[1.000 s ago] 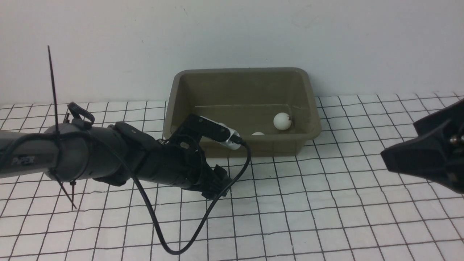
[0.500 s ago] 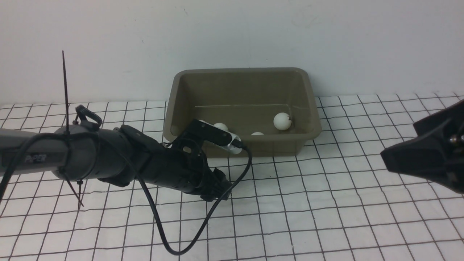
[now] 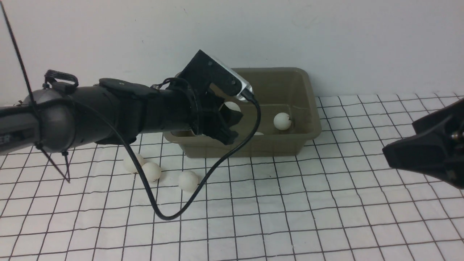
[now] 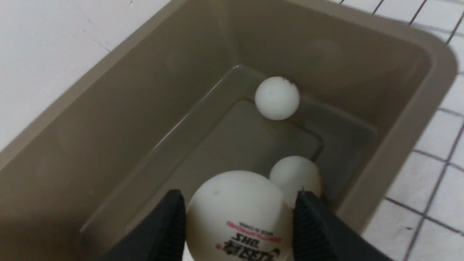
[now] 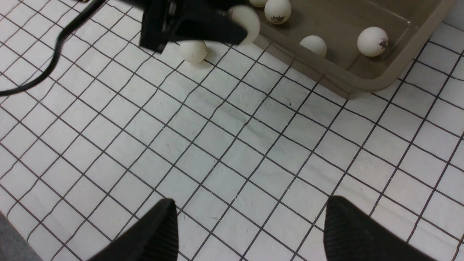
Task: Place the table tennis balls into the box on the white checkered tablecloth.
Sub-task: 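Drop the ball into the bin, then reach for and grasp a ping pong ball on the table beside the basket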
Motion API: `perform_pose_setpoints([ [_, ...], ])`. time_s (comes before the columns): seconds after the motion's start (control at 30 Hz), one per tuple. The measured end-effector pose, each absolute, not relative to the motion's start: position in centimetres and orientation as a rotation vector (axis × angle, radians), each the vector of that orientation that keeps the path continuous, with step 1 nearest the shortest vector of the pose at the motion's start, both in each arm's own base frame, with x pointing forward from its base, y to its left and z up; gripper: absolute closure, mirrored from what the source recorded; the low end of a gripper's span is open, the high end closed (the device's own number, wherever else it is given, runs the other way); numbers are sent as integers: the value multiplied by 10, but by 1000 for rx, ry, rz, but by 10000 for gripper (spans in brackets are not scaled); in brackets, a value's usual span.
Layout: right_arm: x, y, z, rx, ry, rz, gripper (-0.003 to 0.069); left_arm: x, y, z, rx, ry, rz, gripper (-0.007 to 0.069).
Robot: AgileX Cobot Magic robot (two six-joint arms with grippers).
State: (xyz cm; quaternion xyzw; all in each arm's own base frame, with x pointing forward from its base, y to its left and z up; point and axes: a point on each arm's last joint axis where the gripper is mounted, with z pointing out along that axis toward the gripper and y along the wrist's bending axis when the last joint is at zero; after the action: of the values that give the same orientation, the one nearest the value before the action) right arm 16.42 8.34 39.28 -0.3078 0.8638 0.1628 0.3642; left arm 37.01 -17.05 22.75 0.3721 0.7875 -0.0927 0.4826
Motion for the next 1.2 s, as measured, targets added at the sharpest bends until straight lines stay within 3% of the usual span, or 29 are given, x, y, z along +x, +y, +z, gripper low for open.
perform_pose_setpoints([
  [0.13, 166, 83, 394, -777, 2201, 413, 195, 385, -169, 214, 931, 1910, -211, 288],
  [0.33, 166, 83, 394, -777, 2200, 413, 196, 388, -165, 217, 853, 1925, -253, 191],
  [0.5, 166, 83, 394, -778, 2201, 413, 196, 379, -154, 242, 697, 1948, -218, 153],
  [0.67, 166, 83, 394, -802, 2189, 401, 196, 321, -131, 289, 567, 1896, -262, 172],
  [0.77, 167, 84, 395, -798, 2177, 397, 196, 294, -122, 297, 552, 1877, -286, 195],
  [0.97, 167, 84, 395, -798, 2175, 396, 197, 240, -108, 267, 554, 1958, -390, 241],
  [1.07, 168, 84, 396, -795, 2168, 394, 197, 226, -113, 249, 573, 2009, -543, 242],
  [1.2, 168, 84, 396, -790, 2161, 392, 197, 217, -125, 247, 661, 1982, -708, 242],
])
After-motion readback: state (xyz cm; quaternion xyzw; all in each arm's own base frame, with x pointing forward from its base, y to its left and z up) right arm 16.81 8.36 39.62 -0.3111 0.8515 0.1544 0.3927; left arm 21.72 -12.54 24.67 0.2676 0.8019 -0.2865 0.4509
